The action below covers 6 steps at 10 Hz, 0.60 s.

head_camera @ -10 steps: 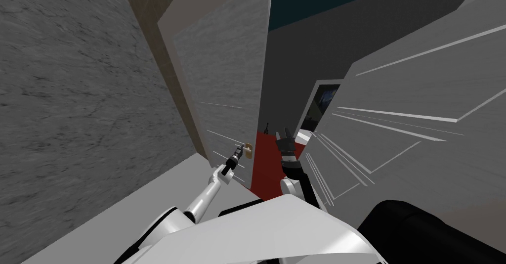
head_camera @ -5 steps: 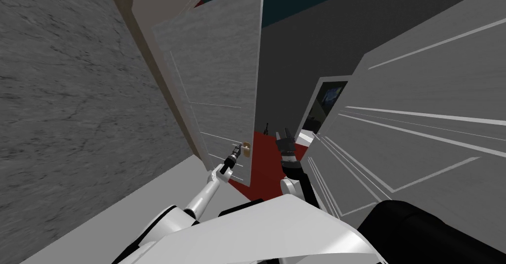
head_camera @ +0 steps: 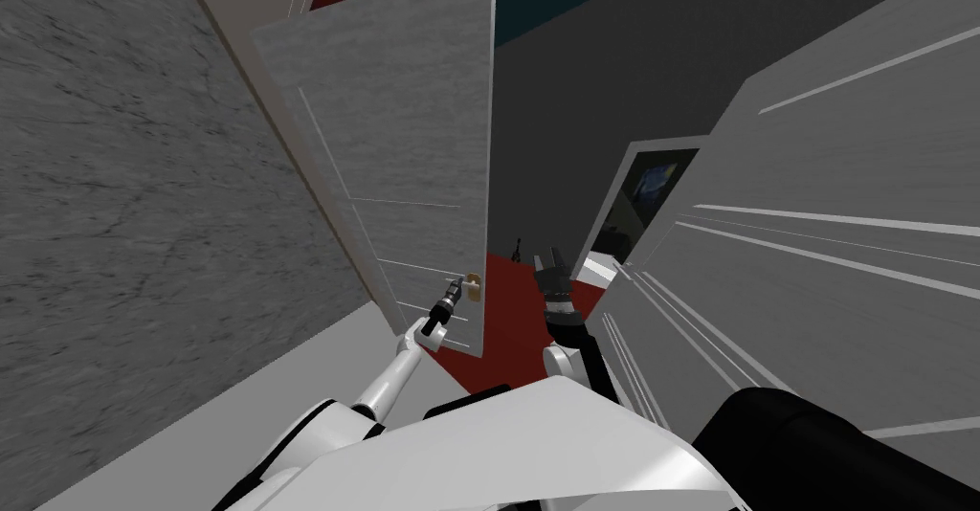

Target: Push the door open

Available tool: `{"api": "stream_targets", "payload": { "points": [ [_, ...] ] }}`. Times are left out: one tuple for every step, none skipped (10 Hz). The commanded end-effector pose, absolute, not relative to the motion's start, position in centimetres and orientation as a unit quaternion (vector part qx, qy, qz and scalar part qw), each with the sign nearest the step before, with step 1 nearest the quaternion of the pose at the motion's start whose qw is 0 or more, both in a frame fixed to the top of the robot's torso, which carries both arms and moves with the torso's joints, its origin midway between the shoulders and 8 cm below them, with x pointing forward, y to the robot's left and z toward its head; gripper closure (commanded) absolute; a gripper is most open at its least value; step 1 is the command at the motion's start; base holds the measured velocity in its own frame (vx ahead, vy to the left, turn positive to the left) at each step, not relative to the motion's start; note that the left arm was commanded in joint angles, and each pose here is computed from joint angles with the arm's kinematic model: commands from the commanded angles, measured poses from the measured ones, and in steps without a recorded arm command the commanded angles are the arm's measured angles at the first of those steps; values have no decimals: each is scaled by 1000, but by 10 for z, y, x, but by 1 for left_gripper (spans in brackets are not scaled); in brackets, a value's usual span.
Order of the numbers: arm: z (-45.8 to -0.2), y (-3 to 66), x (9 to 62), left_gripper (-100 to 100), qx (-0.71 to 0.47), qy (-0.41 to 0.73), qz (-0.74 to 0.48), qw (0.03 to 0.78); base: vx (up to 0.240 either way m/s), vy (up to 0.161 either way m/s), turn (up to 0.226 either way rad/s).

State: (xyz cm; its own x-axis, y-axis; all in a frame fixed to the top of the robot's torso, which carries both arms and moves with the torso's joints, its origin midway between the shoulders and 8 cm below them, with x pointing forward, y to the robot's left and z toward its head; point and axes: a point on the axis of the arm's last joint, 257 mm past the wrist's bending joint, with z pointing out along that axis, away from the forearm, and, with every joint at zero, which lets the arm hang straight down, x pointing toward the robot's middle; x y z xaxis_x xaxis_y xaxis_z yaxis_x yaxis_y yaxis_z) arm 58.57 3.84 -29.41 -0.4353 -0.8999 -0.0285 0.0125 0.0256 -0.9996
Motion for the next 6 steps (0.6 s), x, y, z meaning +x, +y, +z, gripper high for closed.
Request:
{"api": "stream_targets", "payload": {
  "points": [
    [-292, 62, 593, 100, -379, 598, -584, 398, 76, -112, 58],
    [-292, 62, 593, 100, -379, 598, -584, 398, 73, -125, 69],
    [-292, 70, 596, 100, -385, 594, -581, 403, 86, -135, 70],
    [-292, 75, 597, 100, -388, 591, -579, 406, 92, -144, 66],
    [-292, 83, 600, 100, -394, 587, -575, 411, 117, -180, 72],
    [-292, 87, 601, 100, -397, 585, -574, 413, 126, -161, 69]
  ]
}}
